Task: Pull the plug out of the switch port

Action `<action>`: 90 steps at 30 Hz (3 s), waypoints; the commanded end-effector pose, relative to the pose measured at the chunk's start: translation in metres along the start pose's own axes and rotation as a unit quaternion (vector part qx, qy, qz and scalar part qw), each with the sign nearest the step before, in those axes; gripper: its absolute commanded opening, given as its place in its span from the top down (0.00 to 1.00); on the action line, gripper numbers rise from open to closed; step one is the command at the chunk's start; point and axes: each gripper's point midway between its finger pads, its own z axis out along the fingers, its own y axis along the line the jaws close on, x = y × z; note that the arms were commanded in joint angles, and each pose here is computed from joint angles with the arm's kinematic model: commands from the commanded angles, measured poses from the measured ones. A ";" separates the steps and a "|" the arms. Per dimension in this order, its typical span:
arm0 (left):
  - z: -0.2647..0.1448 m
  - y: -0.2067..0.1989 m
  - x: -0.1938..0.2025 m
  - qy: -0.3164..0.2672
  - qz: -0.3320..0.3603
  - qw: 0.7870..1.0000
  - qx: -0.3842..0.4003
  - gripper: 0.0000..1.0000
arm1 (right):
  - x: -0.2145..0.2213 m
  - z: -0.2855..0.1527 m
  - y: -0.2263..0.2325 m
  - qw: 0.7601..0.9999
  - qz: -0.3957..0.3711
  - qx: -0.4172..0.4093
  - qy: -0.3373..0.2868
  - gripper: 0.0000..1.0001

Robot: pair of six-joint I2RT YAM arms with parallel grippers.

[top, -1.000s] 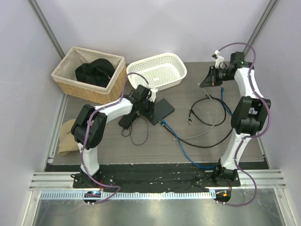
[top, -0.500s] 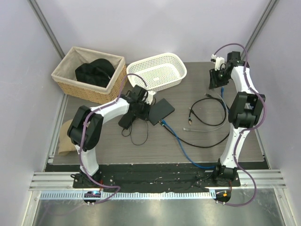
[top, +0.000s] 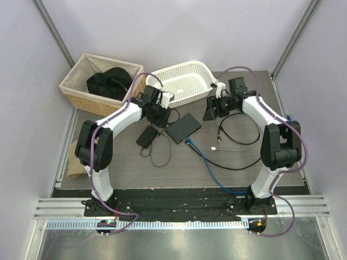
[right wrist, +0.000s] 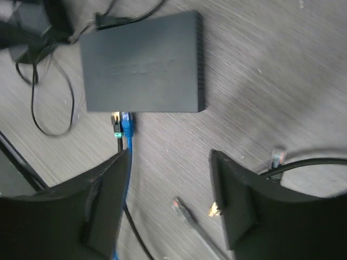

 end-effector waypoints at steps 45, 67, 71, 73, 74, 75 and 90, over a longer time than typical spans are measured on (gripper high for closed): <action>-0.033 -0.077 0.053 0.008 0.080 0.988 0.131 0.45 | 0.012 0.115 0.006 0.992 -0.049 0.092 0.072 0.47; 0.025 0.011 0.000 0.006 -0.100 0.992 0.071 0.56 | 0.030 0.122 0.078 0.947 0.190 -0.253 0.058 0.27; 0.029 0.012 0.011 0.016 -0.100 0.993 0.064 0.51 | 0.042 0.129 0.075 0.944 0.204 -0.252 0.070 0.30; 0.031 0.012 0.018 0.024 -0.102 0.992 0.066 0.50 | 0.047 0.131 0.074 0.943 0.206 -0.251 0.072 0.31; 0.033 0.011 0.022 0.029 -0.103 0.992 0.066 0.50 | 0.054 0.133 0.074 0.942 0.212 -0.250 0.078 0.33; 0.034 0.009 0.025 0.032 -0.103 0.992 0.068 0.50 | 0.056 0.135 0.075 0.941 0.214 -0.251 0.079 0.34; 0.040 -0.021 0.067 0.075 -0.093 0.990 0.078 0.50 | 0.077 0.158 0.072 0.940 0.221 -0.244 0.090 0.51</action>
